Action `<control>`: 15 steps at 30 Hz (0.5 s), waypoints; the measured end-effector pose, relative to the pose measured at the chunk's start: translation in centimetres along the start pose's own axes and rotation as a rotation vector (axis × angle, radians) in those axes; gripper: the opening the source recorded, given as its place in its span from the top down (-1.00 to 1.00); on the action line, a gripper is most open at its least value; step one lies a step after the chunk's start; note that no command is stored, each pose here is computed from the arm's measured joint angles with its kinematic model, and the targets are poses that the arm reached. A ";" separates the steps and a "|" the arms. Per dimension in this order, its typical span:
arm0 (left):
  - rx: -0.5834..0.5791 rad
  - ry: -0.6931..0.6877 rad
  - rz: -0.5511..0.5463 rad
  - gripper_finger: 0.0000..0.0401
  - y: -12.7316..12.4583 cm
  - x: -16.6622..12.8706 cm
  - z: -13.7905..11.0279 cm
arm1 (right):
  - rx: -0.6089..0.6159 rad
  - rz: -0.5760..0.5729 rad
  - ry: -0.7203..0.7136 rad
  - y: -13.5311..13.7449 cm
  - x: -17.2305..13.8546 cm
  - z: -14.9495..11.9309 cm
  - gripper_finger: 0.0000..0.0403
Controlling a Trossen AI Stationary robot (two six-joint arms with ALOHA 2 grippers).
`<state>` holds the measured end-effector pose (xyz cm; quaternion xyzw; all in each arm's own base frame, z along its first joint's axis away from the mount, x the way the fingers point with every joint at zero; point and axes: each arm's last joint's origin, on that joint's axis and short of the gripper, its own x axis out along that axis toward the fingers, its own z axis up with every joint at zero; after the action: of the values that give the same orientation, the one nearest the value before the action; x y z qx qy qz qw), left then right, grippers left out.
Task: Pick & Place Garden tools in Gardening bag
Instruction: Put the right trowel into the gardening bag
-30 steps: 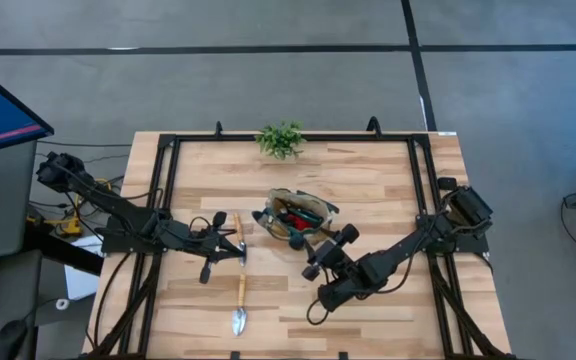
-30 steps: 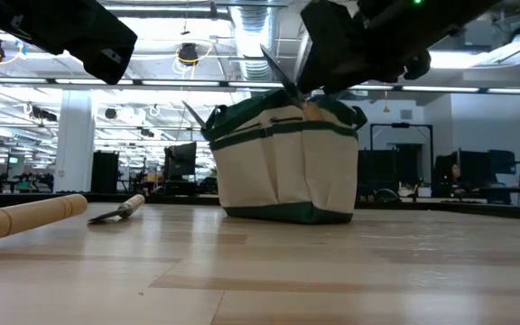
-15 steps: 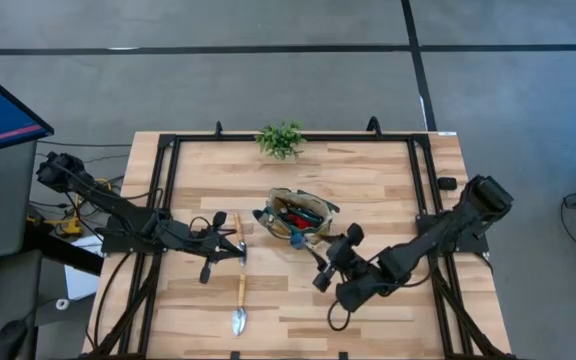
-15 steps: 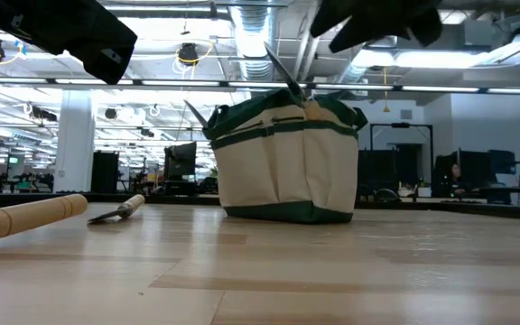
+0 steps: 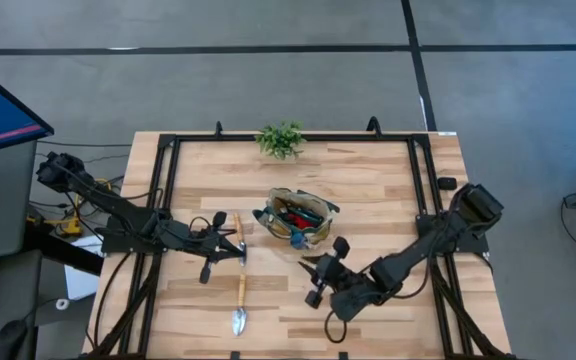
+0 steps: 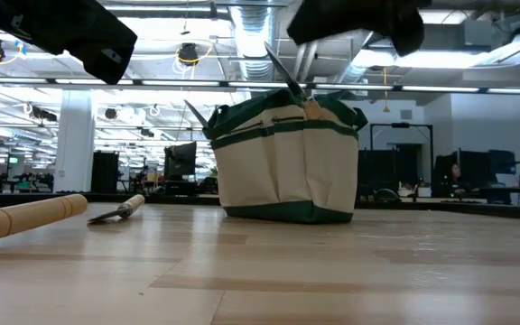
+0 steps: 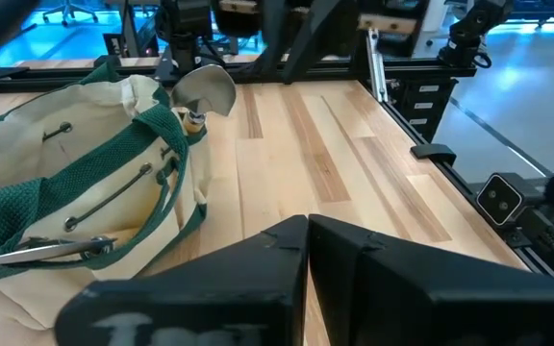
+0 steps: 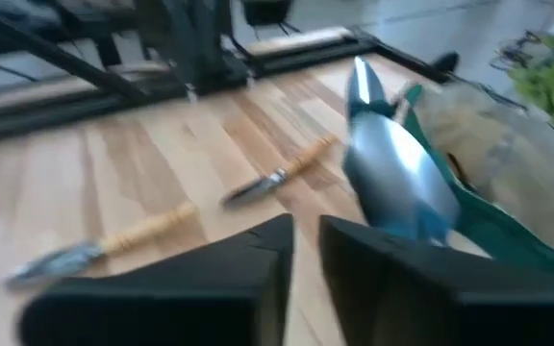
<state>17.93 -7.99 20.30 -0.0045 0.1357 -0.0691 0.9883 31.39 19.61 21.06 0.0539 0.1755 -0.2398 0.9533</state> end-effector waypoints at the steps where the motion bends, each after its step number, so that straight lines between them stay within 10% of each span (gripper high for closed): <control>1: 0.000 0.000 0.000 0.99 0.0 0.0 0.0 | 0.001 0.009 -0.011 0.1 0.0 0.2 0.85; 15: 0.000 0.000 0.000 0.99 0.0 0.0 0.0 | 0.021 0.044 -0.009 0.7 2.4 -0.5 1.00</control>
<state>17.92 -7.99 20.29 -0.0045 0.1357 -0.0692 0.9883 33.56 19.26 19.77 0.0665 0.1674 -0.2207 0.9586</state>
